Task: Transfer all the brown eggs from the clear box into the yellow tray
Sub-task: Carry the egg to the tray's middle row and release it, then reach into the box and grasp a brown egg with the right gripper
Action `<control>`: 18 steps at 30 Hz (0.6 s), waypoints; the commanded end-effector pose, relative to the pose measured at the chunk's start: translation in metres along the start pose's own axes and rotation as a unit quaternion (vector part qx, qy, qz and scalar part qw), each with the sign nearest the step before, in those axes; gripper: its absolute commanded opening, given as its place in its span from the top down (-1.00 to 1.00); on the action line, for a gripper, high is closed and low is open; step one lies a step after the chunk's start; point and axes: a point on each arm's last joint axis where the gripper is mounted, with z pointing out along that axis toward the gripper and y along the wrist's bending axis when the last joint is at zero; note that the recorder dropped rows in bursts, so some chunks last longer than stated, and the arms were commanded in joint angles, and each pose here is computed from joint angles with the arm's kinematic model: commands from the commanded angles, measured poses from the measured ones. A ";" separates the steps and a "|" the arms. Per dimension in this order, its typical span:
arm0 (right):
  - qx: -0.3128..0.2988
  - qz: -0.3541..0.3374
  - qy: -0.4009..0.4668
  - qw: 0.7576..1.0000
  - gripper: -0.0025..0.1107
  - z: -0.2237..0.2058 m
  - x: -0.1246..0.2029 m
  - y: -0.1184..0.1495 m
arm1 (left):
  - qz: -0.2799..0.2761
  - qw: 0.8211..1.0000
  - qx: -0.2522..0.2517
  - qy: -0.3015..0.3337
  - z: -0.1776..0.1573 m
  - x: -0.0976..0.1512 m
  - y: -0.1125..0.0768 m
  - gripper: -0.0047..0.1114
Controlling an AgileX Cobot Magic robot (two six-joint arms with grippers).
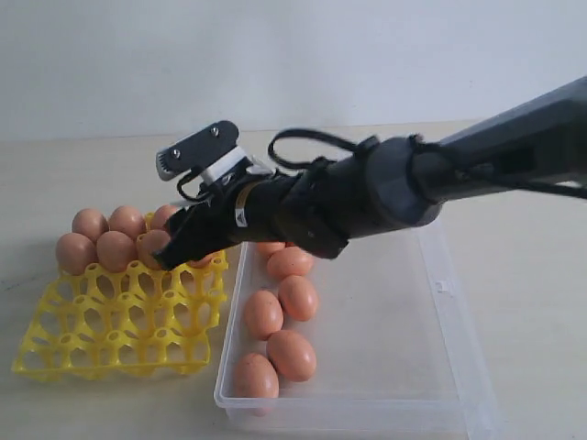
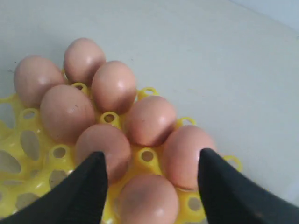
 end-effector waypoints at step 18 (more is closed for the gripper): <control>0.021 0.121 0.293 0.948 0.20 -0.136 0.003 0.003 | -0.003 1.000 0.002 -0.010 -0.001 -0.002 0.000 0.92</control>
